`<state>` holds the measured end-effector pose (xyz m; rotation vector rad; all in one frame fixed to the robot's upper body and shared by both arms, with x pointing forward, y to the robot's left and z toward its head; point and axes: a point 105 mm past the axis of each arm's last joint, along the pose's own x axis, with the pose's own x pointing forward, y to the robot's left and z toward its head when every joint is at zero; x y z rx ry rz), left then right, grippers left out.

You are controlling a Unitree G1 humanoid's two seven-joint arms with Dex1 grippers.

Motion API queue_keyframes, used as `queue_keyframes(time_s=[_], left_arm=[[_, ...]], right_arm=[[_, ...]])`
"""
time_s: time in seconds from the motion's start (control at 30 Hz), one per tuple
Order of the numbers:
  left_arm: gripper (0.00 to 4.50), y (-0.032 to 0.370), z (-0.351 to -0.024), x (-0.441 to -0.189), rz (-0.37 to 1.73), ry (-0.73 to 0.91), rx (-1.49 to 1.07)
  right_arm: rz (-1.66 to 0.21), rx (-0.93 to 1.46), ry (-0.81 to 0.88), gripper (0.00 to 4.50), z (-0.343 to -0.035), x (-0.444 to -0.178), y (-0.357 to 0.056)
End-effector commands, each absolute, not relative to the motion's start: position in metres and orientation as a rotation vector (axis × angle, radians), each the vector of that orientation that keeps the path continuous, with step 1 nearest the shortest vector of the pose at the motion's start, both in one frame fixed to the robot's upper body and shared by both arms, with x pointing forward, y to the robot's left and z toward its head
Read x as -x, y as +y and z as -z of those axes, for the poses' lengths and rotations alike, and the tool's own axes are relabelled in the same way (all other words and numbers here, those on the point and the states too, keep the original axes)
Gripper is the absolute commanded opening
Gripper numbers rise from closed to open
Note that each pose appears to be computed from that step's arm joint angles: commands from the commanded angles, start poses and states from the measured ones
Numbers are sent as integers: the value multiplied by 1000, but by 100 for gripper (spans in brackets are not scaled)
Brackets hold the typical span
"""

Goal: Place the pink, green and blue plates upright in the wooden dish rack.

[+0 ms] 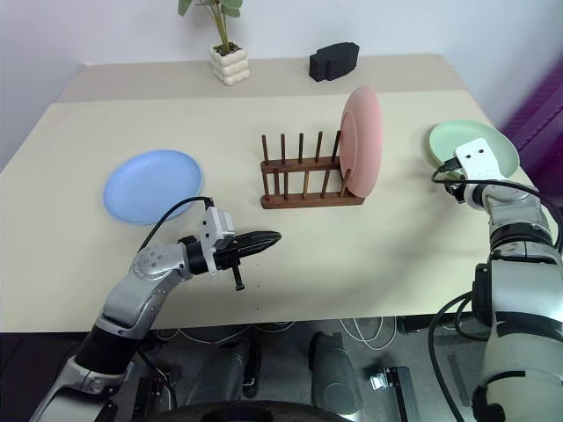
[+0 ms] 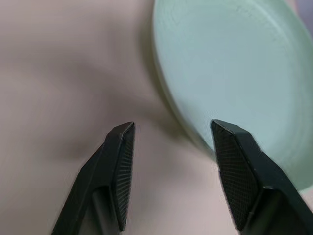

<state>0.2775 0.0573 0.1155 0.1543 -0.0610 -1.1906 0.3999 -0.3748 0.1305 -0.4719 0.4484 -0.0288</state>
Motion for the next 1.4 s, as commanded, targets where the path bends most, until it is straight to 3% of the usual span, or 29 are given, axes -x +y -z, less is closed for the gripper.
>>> queue_keyframes(time_s=[0.03,0.07,0.43,0.53,0.73,0.77,1.2,1.3,1.4], left_arm=[[0,55,-124,-275,1195,-98,-159],[0,55,-124,-275,1194,-97,-159],[0,55,-124,-276,1196,-96,-161],[0,55,-124,-276,1197,-95,-163],[0,55,-124,-276,1195,-95,-164],[0,55,-124,-276,1194,-95,-164],[0,56,-124,-275,1192,-95,-163],[0,55,-124,-276,1195,-96,-164],[0,54,-124,-275,1197,-96,-165]], right_arm=[[45,463,390,423,-149,-407,-373],[56,470,386,442,-150,-407,-374],[57,343,396,442,-144,-409,-368],[56,334,397,353,-144,-410,-367],[62,346,393,37,-145,-410,-367],[61,345,391,4,-146,-410,-367],[20,388,350,4,-154,-411,-365],[39,402,356,89,-156,-409,-371],[28,401,372,231,-154,-408,-370]])
